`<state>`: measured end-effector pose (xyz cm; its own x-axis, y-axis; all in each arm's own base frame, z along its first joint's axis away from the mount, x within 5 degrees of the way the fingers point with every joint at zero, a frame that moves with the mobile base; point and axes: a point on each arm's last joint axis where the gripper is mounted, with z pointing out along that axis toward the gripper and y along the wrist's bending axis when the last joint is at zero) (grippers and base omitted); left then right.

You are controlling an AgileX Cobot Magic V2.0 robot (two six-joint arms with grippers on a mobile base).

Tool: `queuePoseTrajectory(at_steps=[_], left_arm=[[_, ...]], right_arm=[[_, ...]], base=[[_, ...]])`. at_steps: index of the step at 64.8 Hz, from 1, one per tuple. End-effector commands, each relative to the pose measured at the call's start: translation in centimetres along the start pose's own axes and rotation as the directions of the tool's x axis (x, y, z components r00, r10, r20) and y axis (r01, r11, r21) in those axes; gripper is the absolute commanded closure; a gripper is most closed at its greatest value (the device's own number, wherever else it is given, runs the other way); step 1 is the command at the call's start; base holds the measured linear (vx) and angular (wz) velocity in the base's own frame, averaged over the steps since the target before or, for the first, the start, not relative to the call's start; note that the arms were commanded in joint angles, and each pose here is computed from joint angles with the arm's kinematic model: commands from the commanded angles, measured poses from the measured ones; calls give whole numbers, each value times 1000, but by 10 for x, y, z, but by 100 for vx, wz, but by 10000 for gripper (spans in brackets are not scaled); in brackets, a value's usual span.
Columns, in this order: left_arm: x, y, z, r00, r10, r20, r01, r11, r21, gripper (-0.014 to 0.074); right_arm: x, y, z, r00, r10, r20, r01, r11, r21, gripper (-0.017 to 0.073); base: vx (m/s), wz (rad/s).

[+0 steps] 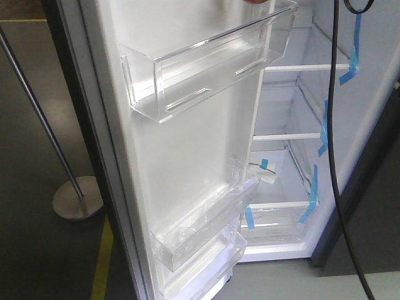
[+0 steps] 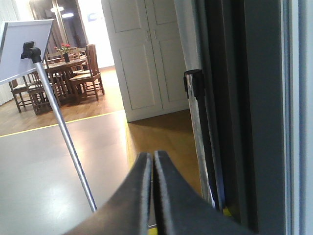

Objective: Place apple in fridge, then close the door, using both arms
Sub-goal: 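Lower the apple into the upper clear door bin with the right gripper, then open the right gripper and release the apple in the bin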

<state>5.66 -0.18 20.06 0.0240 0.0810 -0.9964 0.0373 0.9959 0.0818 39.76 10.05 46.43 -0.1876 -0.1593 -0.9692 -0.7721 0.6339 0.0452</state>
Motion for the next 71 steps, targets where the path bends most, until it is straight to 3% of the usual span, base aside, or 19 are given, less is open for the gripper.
queuePoseTrajectory(at_steps=[1,8,32,46,56,71], left_arm=[[-14,0,-2,994,-15,105,14,1000,12,600],[-14,0,-2,994,-15,105,14,1000,12,600],[-14,0,-2,994,-15,105,14,1000,12,600],[-14,0,-2,994,-15,105,14,1000,12,600],[-14,0,-2,994,-15,105,14,1000,12,600],[-14,0,-2,994,-15,109,14,1000,13,600]], right_arm=[[-28,11,-20,993,-6,118,0,999,51,13],[-29,10,-20,992,2,123,-10,998,69,-42],[-31,11,-19,990,5,138,-16,997,73,-31],[-48,29,-41,983,-32,183,18,997,77,13],[-68,53,-70,970,-95,224,75,993,95,172],[-82,93,-107,961,-178,211,171,984,55,578]], base=[[0,0],[0,0],[0,0],[0,0],[0,0],[0,0]])
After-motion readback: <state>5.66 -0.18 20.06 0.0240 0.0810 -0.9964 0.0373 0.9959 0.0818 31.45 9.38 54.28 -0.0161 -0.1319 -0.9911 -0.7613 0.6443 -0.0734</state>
